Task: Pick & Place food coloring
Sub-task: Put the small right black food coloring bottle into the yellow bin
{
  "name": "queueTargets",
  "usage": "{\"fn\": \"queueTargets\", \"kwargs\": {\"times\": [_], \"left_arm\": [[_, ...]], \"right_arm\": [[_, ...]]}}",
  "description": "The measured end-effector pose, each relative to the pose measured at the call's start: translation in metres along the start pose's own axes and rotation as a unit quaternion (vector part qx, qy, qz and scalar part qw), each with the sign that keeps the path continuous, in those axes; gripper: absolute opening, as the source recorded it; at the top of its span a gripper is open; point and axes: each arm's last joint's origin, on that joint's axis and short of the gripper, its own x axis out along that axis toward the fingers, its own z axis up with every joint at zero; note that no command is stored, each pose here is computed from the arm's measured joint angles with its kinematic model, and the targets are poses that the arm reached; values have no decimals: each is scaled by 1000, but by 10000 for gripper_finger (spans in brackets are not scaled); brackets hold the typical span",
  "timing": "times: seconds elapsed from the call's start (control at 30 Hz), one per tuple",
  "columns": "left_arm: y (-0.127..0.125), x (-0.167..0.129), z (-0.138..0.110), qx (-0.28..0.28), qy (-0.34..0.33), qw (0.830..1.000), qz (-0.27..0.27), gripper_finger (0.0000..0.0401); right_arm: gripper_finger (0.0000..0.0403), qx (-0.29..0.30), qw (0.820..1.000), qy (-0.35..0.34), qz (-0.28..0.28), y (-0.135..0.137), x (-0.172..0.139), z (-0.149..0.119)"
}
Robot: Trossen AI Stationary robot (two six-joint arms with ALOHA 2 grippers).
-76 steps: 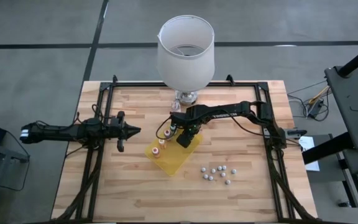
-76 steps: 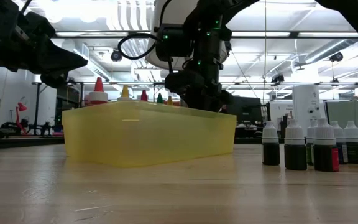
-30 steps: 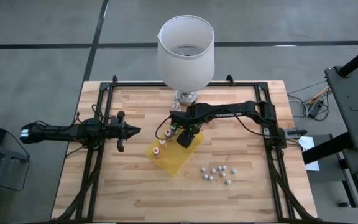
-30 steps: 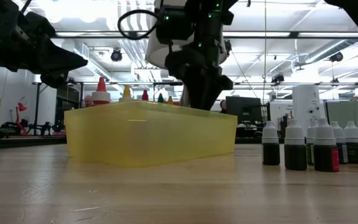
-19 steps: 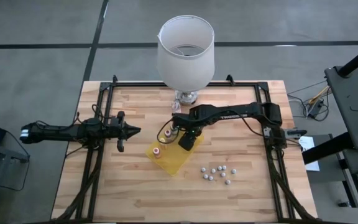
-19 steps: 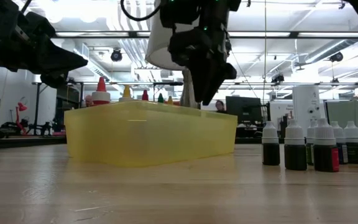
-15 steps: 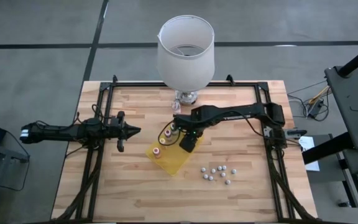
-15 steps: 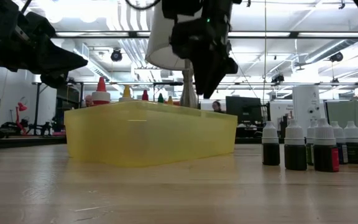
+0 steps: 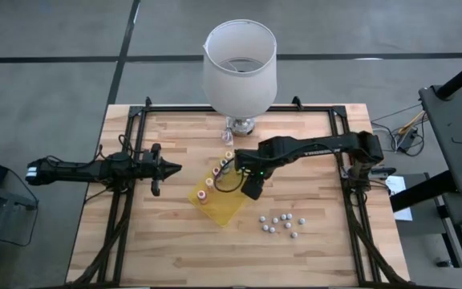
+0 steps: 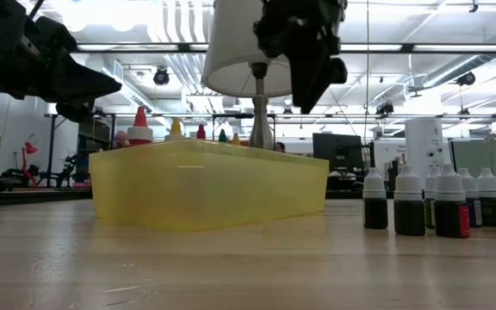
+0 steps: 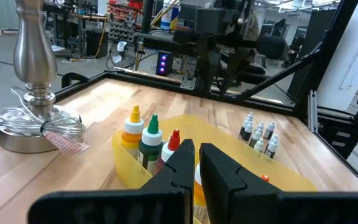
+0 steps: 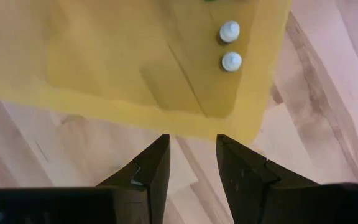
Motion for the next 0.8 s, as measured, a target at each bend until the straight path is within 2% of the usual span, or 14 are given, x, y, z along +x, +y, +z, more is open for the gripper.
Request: {"fn": "queueTargets", "kwargs": {"times": [0.23,0.53,0.8], "left_arm": [[0,0,0,0,1,1000,0,0],[0,0,0,0,1,1000,0,0],[0,0,0,0,1,1000,0,0]], "right_arm": [[129,-17,1000,-18,15,-1,-21,-18],[133,-80,994,-60,43,-3,-62,-37],[128,-158,985,-55,37,-11,-82,-54]]}}
